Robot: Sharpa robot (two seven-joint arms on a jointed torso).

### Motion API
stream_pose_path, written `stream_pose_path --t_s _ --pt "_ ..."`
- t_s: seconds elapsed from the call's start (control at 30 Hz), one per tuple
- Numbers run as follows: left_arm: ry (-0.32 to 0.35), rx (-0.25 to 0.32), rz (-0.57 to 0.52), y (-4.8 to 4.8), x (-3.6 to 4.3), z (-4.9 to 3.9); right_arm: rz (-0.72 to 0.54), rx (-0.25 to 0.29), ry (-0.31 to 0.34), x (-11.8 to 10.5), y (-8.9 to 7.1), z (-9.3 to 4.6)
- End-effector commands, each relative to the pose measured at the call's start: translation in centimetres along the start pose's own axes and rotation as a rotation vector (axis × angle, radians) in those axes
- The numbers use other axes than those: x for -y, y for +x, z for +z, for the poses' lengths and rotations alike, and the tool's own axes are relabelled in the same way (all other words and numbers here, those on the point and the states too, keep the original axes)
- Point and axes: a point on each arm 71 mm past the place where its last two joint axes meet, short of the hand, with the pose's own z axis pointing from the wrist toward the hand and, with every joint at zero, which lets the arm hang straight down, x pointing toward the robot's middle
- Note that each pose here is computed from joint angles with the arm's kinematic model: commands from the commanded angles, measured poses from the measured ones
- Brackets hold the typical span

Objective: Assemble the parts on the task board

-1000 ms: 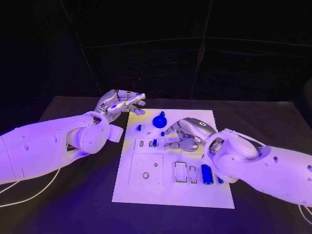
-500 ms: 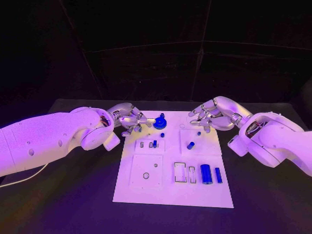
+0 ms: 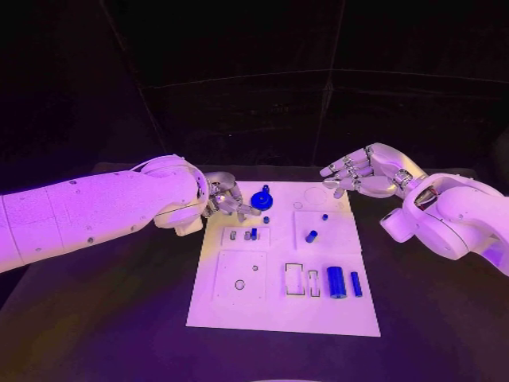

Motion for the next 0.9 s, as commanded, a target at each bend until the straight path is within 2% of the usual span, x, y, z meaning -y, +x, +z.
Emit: stream_pose_path --t_s 0.03,0.1,0.37,0.9 --pt "-0.103 -0.012 0.116 0.04 -0.07 0.35 0.035 -0.009 -0.026 -0.3 0.0 0.2" --pt "-0.113 -0.024 0.141 0.26 0.55 0.77 0.033 -0.007 -0.023 -0.3 0.0 0.3" --pt "-0.120 -0.058 0.193 1.06 1.86 1.70 0.030 0.004 -0.016 -0.3 0.1 0.5" --pt "-0.131 -0.121 0.224 2.07 2.79 2.39 0.027 0.016 -0.013 -0.3 0.1 0.8"
